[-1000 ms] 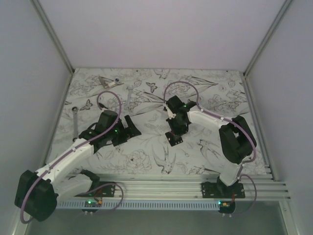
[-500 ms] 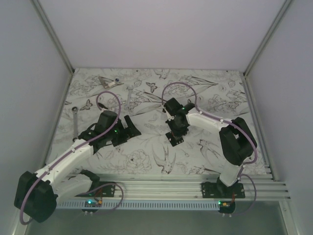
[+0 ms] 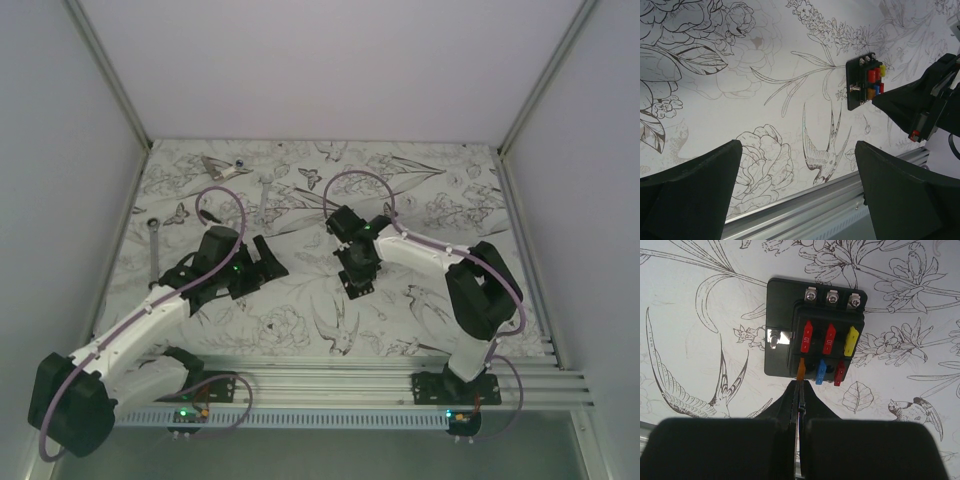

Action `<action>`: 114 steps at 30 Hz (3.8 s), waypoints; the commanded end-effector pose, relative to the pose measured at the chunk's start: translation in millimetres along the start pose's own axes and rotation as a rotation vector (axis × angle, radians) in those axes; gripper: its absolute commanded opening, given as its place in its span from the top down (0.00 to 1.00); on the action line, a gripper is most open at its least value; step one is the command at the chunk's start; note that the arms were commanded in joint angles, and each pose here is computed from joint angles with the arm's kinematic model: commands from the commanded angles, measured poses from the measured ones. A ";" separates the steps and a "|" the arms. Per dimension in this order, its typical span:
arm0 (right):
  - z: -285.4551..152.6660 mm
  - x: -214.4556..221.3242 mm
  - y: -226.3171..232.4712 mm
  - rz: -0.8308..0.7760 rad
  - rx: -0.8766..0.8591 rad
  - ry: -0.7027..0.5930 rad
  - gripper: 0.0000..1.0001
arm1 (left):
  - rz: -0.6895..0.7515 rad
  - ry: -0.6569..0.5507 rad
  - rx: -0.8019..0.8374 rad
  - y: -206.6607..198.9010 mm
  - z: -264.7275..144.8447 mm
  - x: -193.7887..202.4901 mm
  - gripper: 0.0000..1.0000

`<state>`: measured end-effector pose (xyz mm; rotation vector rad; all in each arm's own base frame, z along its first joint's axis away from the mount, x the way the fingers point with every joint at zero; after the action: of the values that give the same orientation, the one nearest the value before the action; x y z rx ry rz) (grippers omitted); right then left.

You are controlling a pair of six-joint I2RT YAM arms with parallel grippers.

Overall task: Snap on the fuse box
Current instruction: Install the fuse at the fuse box base.

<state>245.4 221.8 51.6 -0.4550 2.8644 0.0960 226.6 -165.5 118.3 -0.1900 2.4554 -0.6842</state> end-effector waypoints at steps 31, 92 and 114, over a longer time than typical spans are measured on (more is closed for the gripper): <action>45.8 9.8 26.3 -0.036 0.052 0.052 1.00 | -0.030 0.013 -0.008 5.6 -2.4 7.2 0.00; 44.5 1.5 9.7 -0.002 0.121 0.030 1.00 | -0.032 0.012 0.001 4.3 -4.0 7.6 0.00; -16.0 -26.6 26.3 0.020 -0.024 -0.202 0.83 | -0.031 0.010 -0.001 5.1 -4.2 8.3 0.00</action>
<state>255.2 246.5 52.2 -0.4347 2.7602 0.0785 223.7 -165.4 121.1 -0.2142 2.4430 -0.7049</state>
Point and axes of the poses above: each gripper's point midway between its finger pads, its own z axis out along the fingers, its own y axis along the line the jaws close on, x = y × z, the point moved 1 cm from there along -z, back along the fingers, and after that the axes turned 13 degrees about z, right-handed, at the moved point
